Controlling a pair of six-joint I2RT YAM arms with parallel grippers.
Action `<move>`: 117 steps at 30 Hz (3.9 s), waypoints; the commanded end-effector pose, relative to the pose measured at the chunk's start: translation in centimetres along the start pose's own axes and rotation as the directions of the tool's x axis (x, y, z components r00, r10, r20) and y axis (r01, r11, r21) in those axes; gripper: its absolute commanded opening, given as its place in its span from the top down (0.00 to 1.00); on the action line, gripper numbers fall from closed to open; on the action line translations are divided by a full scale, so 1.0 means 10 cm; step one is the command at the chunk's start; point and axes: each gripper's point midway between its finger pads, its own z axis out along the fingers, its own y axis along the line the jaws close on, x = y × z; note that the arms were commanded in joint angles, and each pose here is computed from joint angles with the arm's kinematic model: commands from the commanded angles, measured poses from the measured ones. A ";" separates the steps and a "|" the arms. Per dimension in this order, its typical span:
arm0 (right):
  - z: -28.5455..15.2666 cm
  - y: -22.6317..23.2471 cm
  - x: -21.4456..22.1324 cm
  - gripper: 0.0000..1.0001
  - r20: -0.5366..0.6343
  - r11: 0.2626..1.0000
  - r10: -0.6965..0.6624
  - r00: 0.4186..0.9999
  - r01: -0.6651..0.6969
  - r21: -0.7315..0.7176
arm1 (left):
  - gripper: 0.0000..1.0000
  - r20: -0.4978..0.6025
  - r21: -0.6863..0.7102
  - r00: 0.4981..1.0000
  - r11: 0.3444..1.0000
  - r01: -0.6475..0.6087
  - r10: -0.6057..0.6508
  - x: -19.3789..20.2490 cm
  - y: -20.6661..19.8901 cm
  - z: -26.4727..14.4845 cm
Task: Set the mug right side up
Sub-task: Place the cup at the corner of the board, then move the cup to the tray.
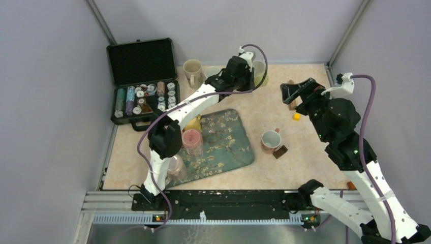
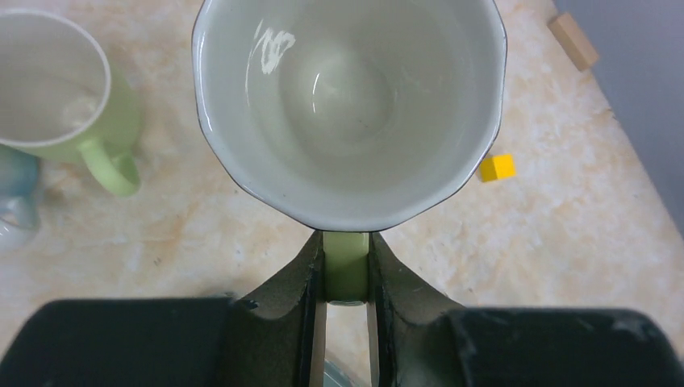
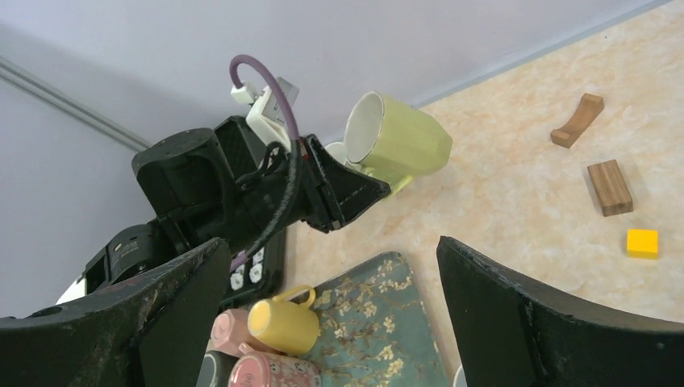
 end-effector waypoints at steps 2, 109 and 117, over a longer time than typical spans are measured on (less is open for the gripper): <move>-0.11 0.06 -0.22 0.01 0.047 1.000 -0.004 0.999 0.004 -0.010 | 1.00 0.216 -0.097 0.967 0.988 -0.117 0.135 -0.69 0.01 0.01; 0.09 0.04 0.52 0.01 -0.186 0.996 -0.058 0.981 0.045 -0.073 | 0.02 0.173 -0.033 0.979 0.994 -0.103 0.107 -0.45 0.19 -0.54; 0.20 -0.07 0.87 0.01 -0.286 0.995 -0.092 0.954 0.079 -0.058 | 0.02 0.102 -0.100 0.992 0.993 -0.068 0.078 0.04 0.40 -1.33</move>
